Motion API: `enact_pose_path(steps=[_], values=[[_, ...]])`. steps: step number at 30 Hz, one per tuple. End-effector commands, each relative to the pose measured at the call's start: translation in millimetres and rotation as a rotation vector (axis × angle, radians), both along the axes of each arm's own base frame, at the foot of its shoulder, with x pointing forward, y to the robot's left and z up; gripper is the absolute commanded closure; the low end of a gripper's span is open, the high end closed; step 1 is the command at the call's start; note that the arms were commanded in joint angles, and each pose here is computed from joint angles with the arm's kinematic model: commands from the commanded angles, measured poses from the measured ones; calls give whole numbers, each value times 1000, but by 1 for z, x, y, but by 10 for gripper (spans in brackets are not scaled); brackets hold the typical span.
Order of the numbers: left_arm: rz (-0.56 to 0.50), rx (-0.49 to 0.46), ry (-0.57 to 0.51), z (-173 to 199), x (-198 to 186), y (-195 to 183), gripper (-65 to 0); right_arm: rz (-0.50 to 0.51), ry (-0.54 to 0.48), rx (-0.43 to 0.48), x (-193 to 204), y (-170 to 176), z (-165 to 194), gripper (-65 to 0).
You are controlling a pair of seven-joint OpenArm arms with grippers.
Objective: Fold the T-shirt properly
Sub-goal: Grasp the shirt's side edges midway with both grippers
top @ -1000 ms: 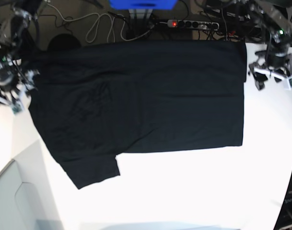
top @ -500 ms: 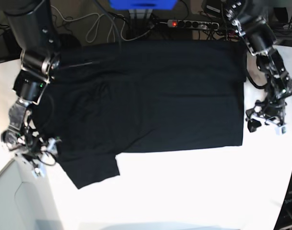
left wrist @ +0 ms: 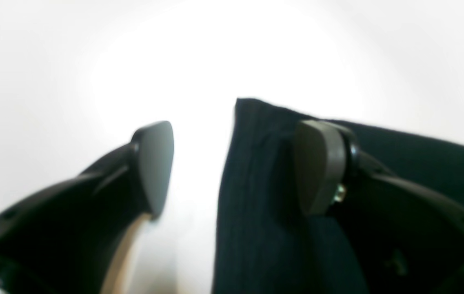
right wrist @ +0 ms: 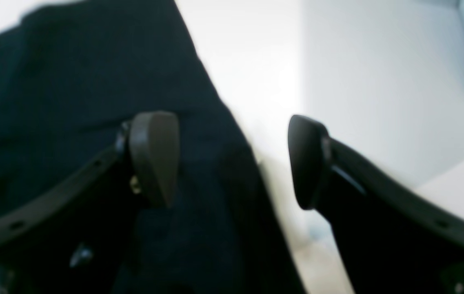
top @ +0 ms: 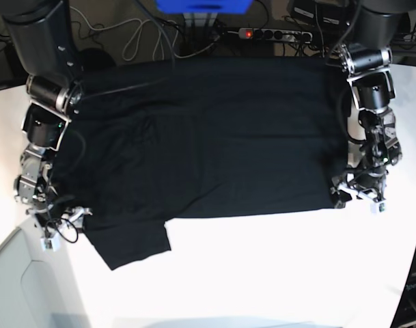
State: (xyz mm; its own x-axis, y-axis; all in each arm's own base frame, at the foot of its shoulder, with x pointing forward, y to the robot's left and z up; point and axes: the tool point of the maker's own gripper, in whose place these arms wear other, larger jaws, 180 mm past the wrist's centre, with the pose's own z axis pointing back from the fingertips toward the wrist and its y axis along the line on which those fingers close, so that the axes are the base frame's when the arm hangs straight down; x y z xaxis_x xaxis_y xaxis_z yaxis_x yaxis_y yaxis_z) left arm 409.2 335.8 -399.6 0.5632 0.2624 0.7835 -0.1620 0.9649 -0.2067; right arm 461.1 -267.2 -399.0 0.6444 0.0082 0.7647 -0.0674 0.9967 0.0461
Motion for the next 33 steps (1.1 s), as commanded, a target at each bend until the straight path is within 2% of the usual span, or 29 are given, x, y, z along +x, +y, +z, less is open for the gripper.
enact_pose_path(steps=[1,6,15,17,19,21,22,25,27,28,33], values=[[5,16,-59,19,13,8,-442,-30,-59,4,14,-7,17,-406],[-33,18,-45,8,21,-7,-442,-90,-49,27,3,-10,-11,-406],[-39,-13,-14,-11,18,-21,-441,-85,-13,37,-12,-5,-30,-400],[-40,-17,-8,-14,17,-23,-438,-83,-12,39,-13,-5,-31,-380],[-41,-19,-3,-15,16,-24,-434,-83,-11,39,-13,-4,-31,-330],[-43,-19,0,-16,15,-25,-392,-84,-11,37,-13,-5,-31,-272],[-42,-20,3,-17,14,-25,-350,-84,-11,37,-13,-5,-31,-239],[-43,-21,5,-18,14,-26,-168,-85,-9,35,-14,-7,-31,-136],[-41,-24,12,-20,13,-26,-12,-85,-9,35,-14,-7,-31,-40],[-36,-27,21,-24,11,-25,0,-85,-9,35,-14,-7,-31,0],[28,-16,37,-27,9,-14,0,-83,17,33,-16,-7,-33,-2]])
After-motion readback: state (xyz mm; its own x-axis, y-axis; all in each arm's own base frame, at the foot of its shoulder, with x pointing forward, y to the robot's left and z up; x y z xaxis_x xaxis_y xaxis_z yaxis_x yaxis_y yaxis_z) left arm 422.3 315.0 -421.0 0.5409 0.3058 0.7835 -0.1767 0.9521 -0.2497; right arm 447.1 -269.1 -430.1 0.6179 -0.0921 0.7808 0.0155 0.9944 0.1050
